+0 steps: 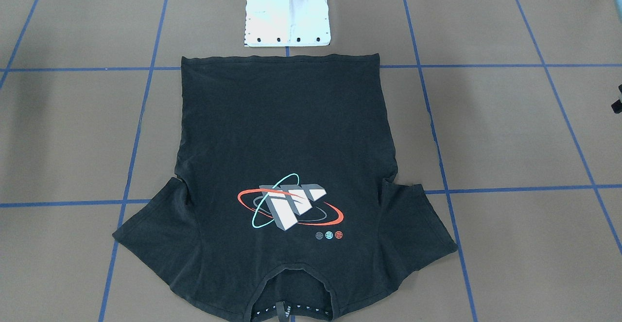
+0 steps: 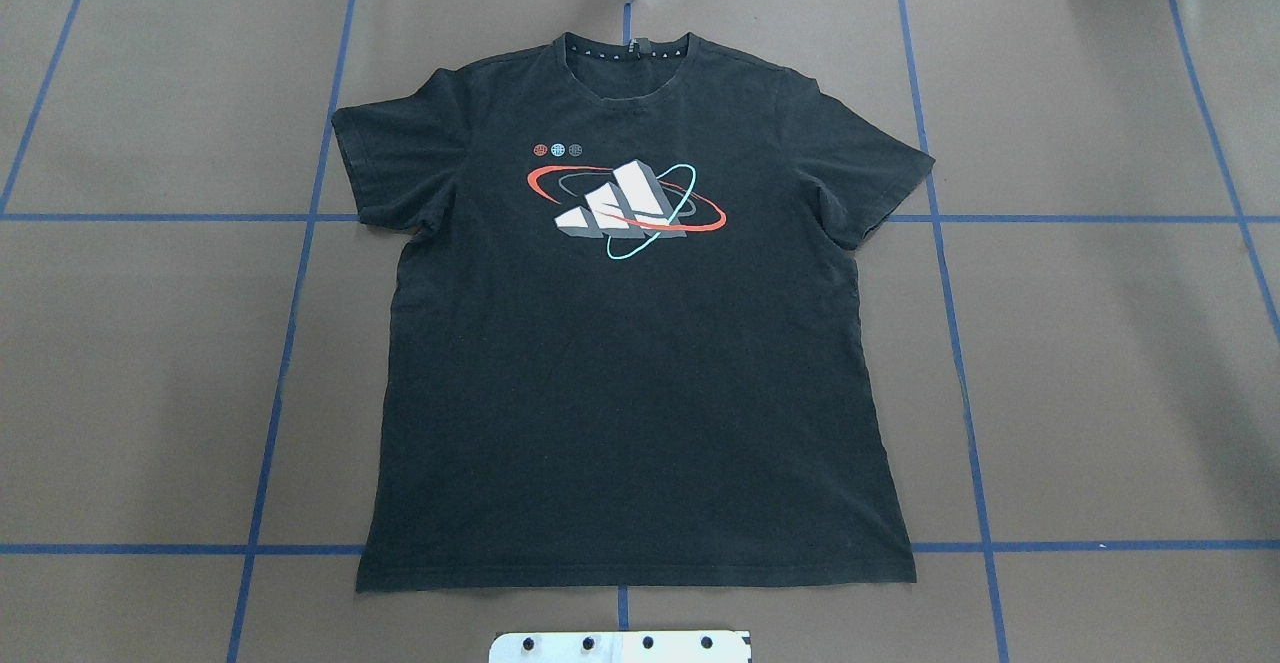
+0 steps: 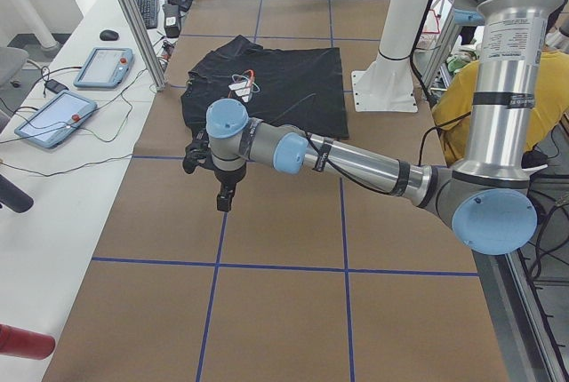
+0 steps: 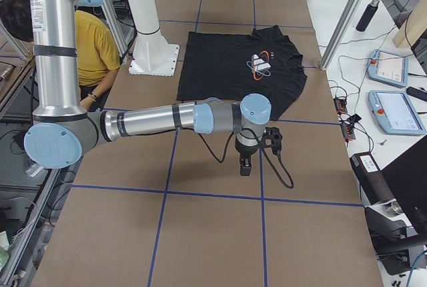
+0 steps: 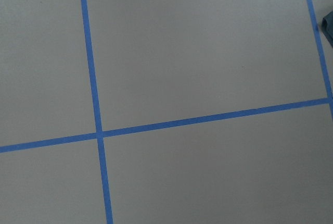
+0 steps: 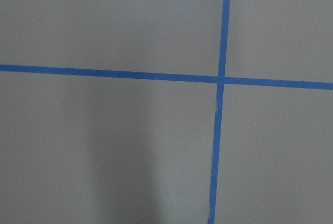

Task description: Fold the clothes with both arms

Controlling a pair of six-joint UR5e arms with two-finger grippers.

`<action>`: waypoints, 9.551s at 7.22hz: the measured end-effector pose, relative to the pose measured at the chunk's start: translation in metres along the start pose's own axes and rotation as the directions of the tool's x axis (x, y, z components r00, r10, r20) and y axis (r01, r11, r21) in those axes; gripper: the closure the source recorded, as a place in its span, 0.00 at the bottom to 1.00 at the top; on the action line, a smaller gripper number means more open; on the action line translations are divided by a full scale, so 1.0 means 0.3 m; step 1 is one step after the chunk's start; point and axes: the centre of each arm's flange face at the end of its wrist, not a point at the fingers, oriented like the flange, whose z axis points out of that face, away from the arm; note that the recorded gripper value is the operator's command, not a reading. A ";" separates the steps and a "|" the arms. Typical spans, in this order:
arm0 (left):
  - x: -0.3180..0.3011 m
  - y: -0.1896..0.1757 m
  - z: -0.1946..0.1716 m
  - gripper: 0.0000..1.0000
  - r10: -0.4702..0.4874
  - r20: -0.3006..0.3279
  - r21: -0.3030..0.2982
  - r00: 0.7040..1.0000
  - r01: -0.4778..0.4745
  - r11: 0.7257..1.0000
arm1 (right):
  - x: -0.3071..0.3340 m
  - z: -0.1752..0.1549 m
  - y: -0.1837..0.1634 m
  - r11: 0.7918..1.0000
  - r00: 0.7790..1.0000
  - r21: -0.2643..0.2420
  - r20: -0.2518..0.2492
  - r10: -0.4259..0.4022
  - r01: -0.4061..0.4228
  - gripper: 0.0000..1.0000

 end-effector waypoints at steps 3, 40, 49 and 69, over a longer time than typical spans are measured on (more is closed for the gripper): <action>0.012 -0.001 -0.011 0.00 -0.006 -0.004 -0.002 1.000 0.006 1.000 | 0.004 0.003 0.016 1.000 1.000 0.000 -0.004 -0.016 0.016 0.00; 0.148 -0.040 -0.053 0.00 0.037 -0.051 0.125 0.998 -0.030 0.992 | -1.025 0.659 -0.641 0.942 0.936 0.129 0.218 0.278 -0.310 0.74; 0.156 -0.042 -0.060 0.00 0.040 -0.054 0.129 0.998 -0.033 0.991 | -1.263 0.461 -0.627 0.947 0.926 0.180 0.321 0.200 -0.267 1.00; 0.705 -0.632 0.857 0.34 0.336 -0.142 0.280 0.931 -0.288 0.916 | -1.739 0.348 -0.352 0.938 0.912 0.219 0.369 0.176 -0.269 0.00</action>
